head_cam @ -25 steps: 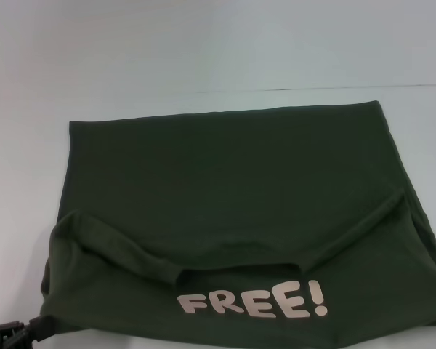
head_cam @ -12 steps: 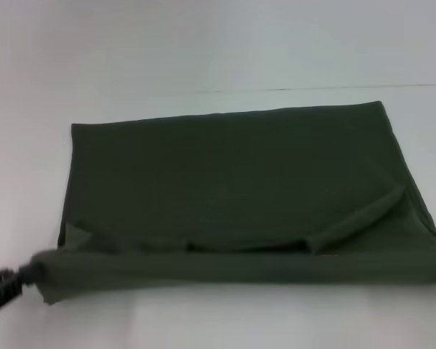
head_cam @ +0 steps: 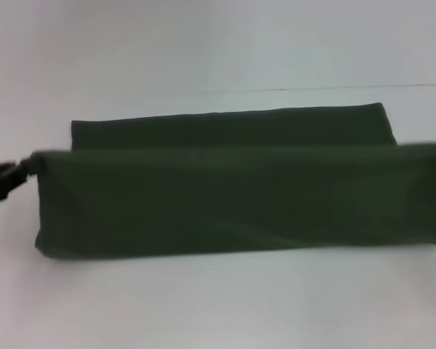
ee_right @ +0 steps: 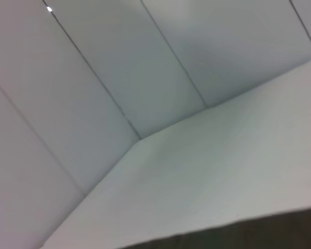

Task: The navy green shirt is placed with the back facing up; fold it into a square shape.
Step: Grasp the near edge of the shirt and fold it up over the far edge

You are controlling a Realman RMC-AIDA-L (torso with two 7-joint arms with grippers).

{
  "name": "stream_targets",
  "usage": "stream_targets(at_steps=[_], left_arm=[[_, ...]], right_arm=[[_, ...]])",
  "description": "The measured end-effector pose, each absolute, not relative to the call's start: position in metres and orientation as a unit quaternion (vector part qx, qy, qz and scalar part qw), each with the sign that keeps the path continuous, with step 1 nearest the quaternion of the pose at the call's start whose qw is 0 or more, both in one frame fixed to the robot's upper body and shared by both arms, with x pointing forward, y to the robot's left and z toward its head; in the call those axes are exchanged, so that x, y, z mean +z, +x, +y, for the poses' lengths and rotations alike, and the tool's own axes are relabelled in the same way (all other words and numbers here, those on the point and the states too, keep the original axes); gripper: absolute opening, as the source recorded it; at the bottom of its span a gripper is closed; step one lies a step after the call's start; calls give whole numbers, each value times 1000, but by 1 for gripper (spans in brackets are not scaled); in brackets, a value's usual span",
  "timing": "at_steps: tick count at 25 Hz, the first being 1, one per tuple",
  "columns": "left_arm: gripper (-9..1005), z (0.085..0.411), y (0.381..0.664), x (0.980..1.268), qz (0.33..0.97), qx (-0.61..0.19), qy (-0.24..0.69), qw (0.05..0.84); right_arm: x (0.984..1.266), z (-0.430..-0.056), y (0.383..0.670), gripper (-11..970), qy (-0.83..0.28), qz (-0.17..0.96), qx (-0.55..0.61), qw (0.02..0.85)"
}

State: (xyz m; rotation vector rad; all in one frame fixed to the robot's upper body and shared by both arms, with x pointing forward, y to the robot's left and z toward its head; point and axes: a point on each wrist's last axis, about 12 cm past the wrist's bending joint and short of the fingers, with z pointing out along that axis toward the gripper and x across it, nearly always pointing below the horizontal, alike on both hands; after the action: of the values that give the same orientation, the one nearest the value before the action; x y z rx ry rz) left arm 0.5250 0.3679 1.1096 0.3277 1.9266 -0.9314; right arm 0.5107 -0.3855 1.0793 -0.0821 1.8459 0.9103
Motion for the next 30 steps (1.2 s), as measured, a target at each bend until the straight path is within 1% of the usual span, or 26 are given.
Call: stream_targets(at_steps=[6,9,16,25,30], left_arm=[[-1,355,574,1111,812,-313,135,474],[-1,345,595,1111,825,-274,142,474],[-1,331,619,1112,836,-223,151,478],[-2,317,641,1125,830,-189,170,497],[-2,310,648,1126,828,-176,170,505]], right_arm=[[1081,-368,556,69,-20,778,339,529],[1078,-359,571,71,-15,782,318,536],[1072,-345,592,76,3,786,279,552],[1076,-344,603,81,20,778,256,573],[1079,-342,608,84,19,773,249,583]])
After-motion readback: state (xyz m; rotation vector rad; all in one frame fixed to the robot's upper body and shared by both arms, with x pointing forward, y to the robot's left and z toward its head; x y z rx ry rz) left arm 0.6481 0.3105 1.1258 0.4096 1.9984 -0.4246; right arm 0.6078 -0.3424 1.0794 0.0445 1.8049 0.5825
